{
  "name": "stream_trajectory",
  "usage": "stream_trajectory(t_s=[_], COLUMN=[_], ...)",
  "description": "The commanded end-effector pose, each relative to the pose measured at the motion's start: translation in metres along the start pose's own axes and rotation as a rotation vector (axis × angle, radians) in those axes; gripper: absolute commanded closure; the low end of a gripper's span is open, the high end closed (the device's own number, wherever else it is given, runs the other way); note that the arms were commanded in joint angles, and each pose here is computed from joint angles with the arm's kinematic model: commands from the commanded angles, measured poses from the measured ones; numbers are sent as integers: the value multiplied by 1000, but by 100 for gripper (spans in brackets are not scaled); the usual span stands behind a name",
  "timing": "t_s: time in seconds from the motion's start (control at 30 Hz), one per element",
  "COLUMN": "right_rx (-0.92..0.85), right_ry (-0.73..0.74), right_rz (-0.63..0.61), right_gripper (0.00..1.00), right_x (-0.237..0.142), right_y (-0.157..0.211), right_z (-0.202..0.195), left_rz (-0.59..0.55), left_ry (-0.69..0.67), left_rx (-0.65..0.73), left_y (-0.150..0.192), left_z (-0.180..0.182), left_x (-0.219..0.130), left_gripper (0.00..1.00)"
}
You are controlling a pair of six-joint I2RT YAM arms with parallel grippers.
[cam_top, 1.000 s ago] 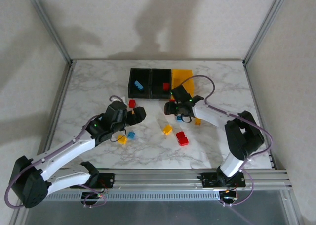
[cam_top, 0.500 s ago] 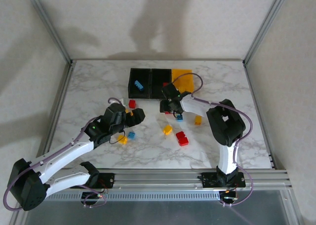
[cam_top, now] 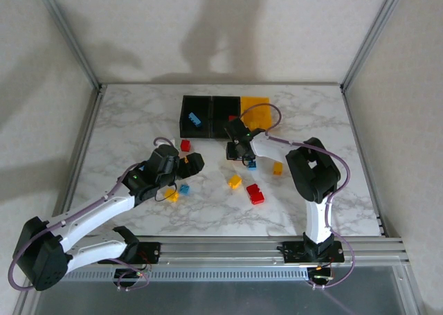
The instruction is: Sort the legos into containers by color
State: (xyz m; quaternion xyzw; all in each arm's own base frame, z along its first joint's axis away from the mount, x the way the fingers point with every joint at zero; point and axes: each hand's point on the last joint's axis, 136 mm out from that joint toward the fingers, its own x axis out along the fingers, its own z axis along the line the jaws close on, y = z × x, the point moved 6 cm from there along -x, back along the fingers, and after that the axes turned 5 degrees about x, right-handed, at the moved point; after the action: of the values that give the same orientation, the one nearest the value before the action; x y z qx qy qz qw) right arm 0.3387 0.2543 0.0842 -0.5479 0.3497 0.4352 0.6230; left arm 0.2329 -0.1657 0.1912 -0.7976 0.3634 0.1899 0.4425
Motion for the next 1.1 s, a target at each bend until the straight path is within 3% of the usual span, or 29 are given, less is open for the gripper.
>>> stream_trajectory(t_s=[0.0, 0.3, 0.73, 1.07], right_rx=[-31, -74, -55, -59], right_ry=[-13, -49, -2, -1], right_rz=[-47, -157, -205, -182], right_gripper=[59, 57, 56, 52], right_x=[-34, -75, -30, -6], right_y=[-10, -55, -134, -143], right_z=[8, 32, 46, 46], left_rz=[-26, -44, -60, -60], left_ry=[-13, -21, -33, -38], left_rx=[-22, -33, -53, -48], left_y=[-1, -4, -2, -2], left_z=[3, 3, 10, 10], left_x=[0, -1, -12, -10], left_gripper=[16, 16, 16, 16])
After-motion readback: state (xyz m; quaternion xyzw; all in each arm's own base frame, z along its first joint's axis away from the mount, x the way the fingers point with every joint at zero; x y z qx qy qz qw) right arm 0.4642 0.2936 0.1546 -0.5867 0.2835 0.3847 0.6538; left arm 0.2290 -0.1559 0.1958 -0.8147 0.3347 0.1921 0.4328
